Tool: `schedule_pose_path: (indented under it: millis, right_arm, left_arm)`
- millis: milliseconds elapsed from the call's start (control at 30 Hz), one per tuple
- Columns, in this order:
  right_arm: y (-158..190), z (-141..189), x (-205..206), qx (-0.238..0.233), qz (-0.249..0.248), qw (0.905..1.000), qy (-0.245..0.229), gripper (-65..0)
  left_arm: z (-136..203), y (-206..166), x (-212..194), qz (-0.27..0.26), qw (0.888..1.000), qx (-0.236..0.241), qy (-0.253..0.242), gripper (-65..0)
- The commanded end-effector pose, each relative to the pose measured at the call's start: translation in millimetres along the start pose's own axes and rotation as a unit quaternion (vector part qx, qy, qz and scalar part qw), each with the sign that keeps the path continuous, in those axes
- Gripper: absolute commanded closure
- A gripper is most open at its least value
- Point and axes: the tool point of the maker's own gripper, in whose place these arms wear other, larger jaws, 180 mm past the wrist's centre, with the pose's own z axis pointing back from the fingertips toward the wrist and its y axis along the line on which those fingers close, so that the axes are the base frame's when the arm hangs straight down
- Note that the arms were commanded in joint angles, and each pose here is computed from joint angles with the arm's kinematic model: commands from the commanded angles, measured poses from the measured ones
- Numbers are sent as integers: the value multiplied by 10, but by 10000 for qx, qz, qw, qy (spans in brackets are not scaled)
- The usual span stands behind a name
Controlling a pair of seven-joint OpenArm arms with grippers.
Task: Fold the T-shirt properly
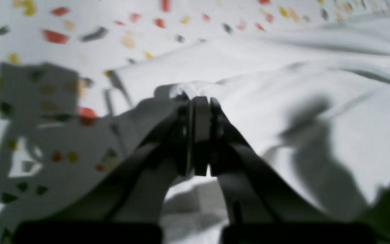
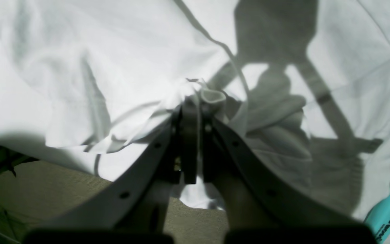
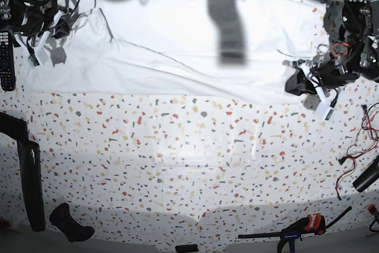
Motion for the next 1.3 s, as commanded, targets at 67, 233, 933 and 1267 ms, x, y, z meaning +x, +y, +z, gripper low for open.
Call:
schedule_pose_path:
  millis: [67, 233, 933, 1267]
  right_arm:
    - [-46, 63, 94, -42, 118, 9999, -101, 0]
    - [-56, 67, 94, -56, 131, 9999, -73, 0]
    - [-516, 253, 292, -952, 282, 9949, -152, 0]
    - [-777, 474, 514, -1353, 62, 9889, -603, 0]
  left_arm:
    - [166, -218, 247, -445, 9982, -362, -184, 0]
    - [441, -549, 368, -1105, 9915, -667, -190, 0]
    - [794, -149, -180, -2272, 9715, 601, 317, 0]
    - [744, 123, -514, -1679, 9814, 670, 647, 0]
